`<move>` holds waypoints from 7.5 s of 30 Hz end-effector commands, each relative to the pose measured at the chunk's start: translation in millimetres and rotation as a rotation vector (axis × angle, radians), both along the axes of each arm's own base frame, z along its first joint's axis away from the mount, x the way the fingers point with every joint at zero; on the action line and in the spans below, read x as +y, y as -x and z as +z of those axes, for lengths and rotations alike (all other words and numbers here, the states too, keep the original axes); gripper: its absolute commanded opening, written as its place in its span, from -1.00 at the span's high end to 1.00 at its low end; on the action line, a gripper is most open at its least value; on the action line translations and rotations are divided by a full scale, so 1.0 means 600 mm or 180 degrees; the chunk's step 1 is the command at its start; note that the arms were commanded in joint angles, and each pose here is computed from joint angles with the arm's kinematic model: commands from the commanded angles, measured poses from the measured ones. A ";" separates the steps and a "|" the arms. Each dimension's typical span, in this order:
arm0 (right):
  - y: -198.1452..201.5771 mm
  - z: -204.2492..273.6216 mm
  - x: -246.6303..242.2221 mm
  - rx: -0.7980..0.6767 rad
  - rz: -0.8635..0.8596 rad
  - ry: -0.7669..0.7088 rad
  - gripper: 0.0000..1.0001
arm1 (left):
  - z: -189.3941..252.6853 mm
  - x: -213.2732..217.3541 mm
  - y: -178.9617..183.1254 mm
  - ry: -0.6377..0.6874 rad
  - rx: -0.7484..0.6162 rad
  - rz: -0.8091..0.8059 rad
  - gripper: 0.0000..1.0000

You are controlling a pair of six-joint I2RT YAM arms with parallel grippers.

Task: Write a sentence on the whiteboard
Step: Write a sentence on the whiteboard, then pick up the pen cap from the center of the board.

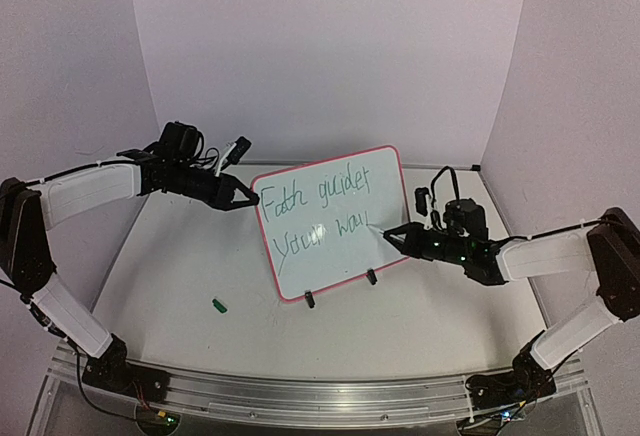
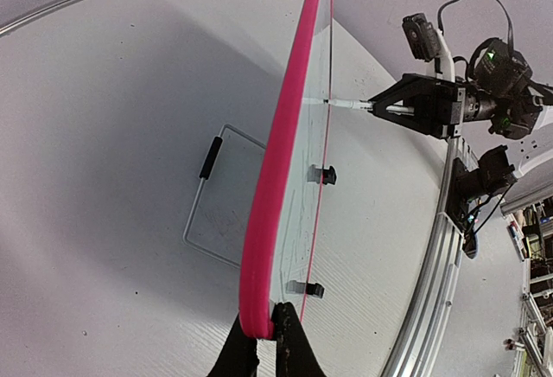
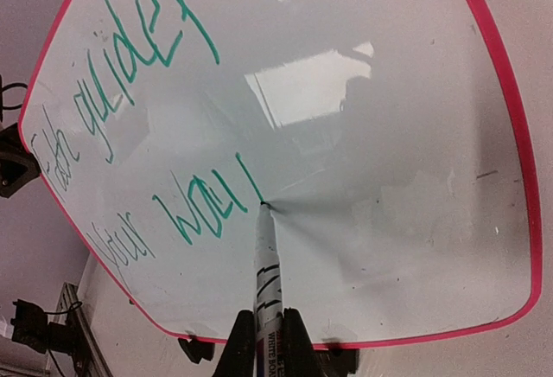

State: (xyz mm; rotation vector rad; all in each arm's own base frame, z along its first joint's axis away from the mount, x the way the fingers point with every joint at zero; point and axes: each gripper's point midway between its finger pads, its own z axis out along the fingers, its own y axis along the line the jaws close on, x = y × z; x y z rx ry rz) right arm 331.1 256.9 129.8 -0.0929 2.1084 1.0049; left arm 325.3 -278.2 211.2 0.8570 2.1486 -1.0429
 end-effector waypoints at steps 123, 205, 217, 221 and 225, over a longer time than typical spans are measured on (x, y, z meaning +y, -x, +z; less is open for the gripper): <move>0.064 0.188 -0.116 -0.0784 -0.0726 0.0262 1.00 | -0.087 0.135 0.091 -0.0178 0.0736 0.1881 -0.19; 0.072 0.130 -0.125 -0.0424 -0.0765 0.0420 1.00 | -0.331 0.062 0.253 -0.1687 0.1100 0.1010 0.01; 0.072 0.128 -0.126 -0.0419 -0.0767 0.0443 1.00 | -0.342 0.105 0.232 -0.2095 0.0845 0.1521 0.17; 0.071 0.126 -0.126 -0.0411 -0.0772 0.0463 1.00 | -0.339 0.091 0.225 -0.2046 0.0799 0.1461 0.18; 0.070 0.122 -0.127 -0.0401 -0.0779 0.0486 1.00 | -0.346 0.080 0.231 -0.2056 0.0815 0.1307 0.23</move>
